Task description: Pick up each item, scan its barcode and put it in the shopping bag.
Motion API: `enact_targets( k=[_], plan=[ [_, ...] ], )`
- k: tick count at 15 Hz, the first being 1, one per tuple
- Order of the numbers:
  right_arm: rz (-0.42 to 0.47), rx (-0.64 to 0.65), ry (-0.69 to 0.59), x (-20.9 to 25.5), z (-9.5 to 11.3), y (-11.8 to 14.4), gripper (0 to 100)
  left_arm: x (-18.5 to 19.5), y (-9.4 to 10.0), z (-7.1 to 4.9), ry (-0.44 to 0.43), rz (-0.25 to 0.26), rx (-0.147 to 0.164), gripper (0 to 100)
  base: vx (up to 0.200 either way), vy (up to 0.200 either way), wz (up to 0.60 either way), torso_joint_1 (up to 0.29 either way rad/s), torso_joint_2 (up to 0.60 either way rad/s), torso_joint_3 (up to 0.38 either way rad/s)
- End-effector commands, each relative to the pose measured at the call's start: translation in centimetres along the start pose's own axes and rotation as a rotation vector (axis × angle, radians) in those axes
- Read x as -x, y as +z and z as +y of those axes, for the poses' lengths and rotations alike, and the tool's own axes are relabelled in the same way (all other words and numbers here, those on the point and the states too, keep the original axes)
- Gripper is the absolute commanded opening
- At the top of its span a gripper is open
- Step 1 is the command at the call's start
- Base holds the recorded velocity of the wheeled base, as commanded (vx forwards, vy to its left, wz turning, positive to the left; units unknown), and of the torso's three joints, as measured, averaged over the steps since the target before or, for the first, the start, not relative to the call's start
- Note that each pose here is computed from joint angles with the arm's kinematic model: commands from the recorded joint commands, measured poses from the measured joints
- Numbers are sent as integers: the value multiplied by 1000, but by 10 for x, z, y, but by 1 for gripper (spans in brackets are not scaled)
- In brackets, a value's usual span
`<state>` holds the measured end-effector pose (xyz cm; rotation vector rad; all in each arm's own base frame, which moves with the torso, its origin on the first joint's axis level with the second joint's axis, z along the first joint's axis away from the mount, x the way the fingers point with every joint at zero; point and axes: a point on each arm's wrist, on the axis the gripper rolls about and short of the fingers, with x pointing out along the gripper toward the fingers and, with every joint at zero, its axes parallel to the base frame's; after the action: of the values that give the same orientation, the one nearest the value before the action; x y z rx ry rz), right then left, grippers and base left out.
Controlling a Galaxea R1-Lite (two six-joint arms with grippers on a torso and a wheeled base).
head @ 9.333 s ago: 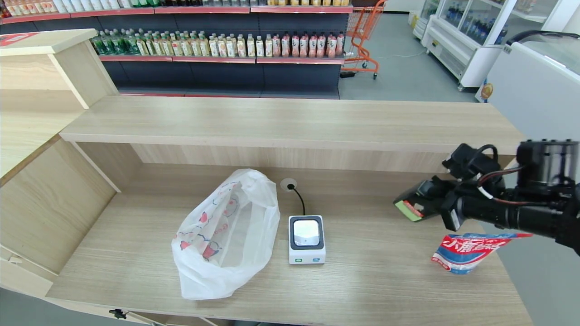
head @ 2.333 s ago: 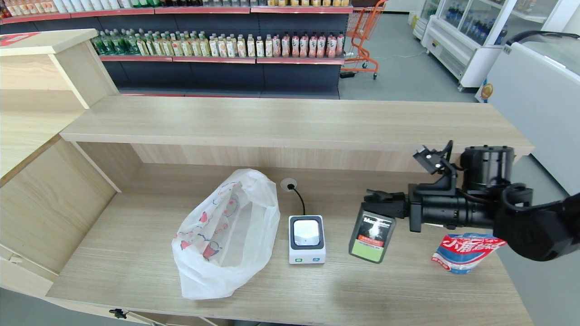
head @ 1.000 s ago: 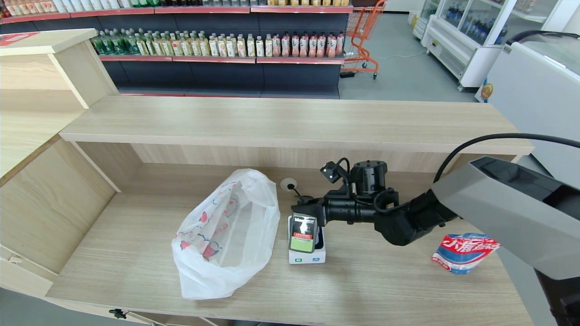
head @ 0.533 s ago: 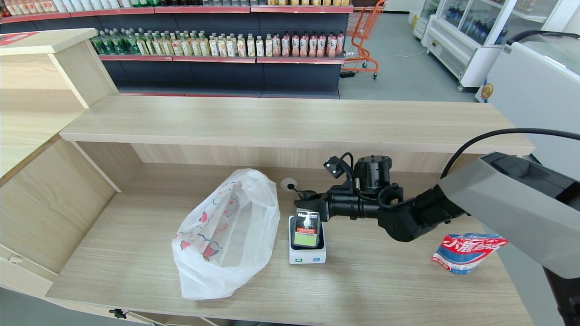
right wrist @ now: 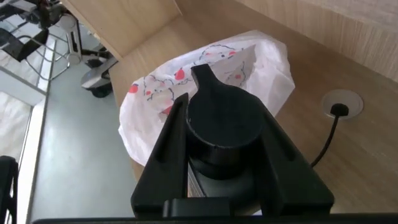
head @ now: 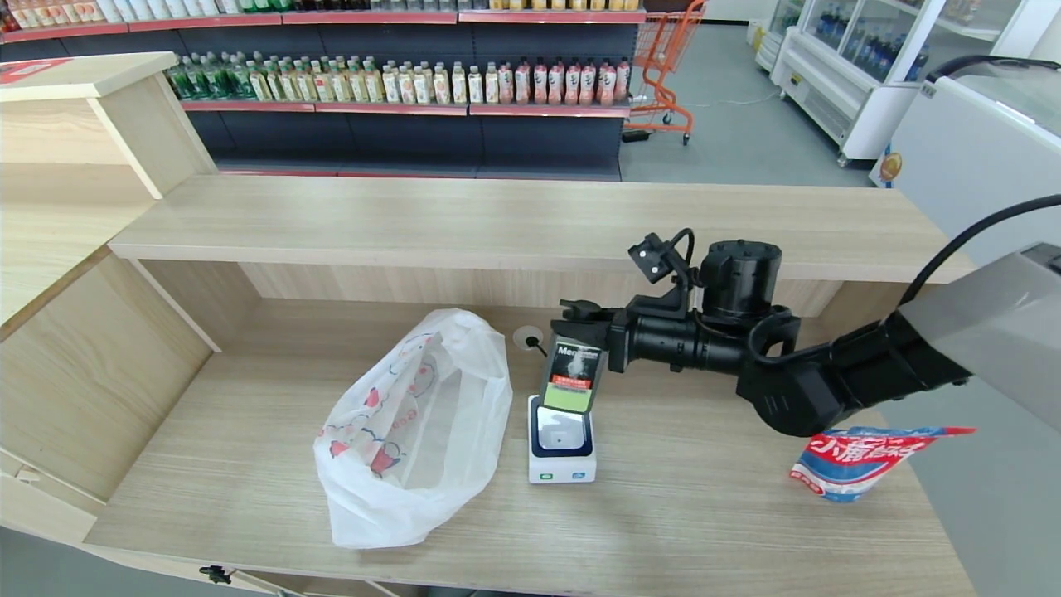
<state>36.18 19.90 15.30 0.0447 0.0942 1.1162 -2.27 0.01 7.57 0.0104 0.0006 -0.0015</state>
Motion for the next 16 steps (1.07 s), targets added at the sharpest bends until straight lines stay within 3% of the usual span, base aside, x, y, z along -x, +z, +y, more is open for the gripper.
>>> enact_targets(
  k=[1, 16],
  plan=[
    [-29, 23, 1, 11, 9, 13, 0, 0, 0, 0, 0, -1, 0, 100, 0, 0, 0, 0, 0, 0],
    [14, 46, 36, -1, 17, -7, 0, 0, 0, 0, 0, -1, 0, 100, 0, 0, 0, 0, 0, 0]
  ],
)
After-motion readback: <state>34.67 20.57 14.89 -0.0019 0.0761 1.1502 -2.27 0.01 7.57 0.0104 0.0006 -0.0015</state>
